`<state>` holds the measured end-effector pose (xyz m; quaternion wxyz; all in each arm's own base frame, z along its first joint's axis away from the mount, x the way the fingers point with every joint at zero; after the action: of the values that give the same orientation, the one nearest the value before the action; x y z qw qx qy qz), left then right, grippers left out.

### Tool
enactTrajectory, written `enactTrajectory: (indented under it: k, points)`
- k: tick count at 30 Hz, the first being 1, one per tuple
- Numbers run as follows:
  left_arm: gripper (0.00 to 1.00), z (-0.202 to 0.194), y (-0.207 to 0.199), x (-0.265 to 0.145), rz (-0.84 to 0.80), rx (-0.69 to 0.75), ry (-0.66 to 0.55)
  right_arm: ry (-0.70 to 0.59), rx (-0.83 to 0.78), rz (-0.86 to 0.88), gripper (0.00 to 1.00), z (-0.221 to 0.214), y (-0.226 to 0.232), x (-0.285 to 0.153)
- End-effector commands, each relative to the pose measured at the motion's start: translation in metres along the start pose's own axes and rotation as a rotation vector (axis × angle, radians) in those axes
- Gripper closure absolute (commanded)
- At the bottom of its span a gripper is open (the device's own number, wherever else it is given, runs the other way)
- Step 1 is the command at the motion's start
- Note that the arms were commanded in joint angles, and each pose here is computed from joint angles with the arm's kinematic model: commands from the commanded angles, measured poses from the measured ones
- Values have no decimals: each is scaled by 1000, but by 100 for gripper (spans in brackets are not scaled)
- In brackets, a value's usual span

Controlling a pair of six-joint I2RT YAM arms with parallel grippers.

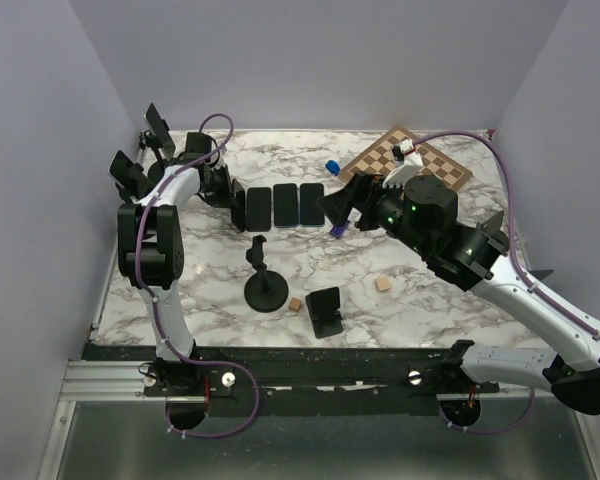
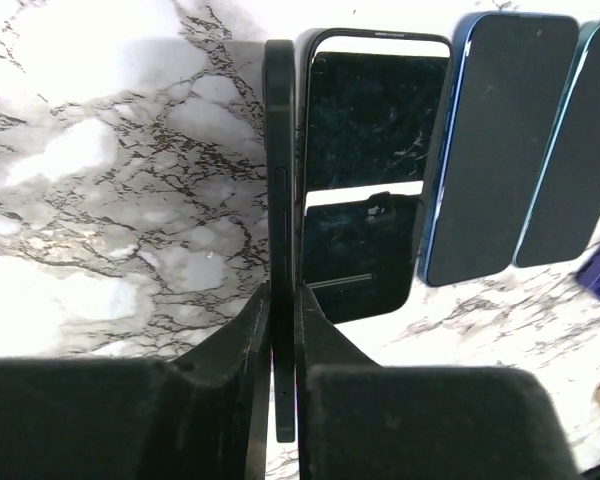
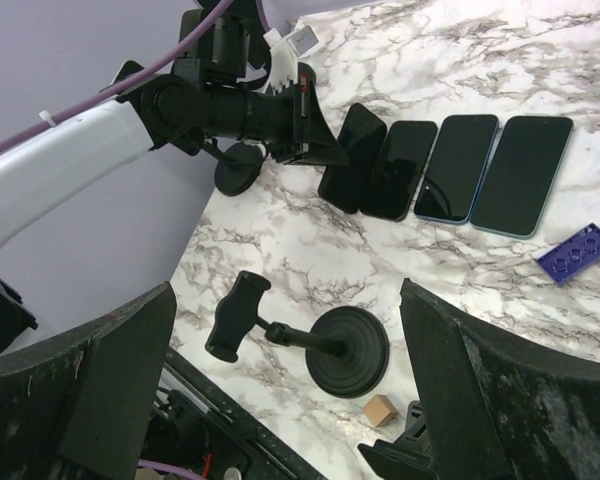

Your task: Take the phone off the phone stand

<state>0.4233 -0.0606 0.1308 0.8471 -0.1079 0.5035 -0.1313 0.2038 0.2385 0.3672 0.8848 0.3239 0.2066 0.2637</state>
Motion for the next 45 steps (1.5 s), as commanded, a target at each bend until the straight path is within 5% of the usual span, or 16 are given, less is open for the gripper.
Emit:
enactTrajectory:
  k: [1,18,31,41,45]
  points:
    - [75,11,-5,-6,-37,-16,-20,13,21,30,0,-5,3,3]
    - [21,22,-4,-45,102,9,-101,49,34,39,0,-10,6,12]
    - [16,30,-20,-118,170,50,-316,93,53,-94,0,-27,-8,46]
    - [15,5,-22,-221,394,91,-685,137,103,3,0,-33,5,55]
    - [5,-13,-10,-261,549,59,-818,276,25,127,0,-44,16,50]
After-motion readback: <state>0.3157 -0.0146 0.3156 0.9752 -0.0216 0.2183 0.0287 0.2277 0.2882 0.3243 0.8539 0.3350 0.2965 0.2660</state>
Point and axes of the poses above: each gripper's point midway between its finger pads, its own x axis out along the fingers, its own y axis along the line the jaws close on, z = x × y, the point moved 7 cm from there along -x, back along the fingers, and after that the axes turned 11 degrees about x, right-handed, at the moved point
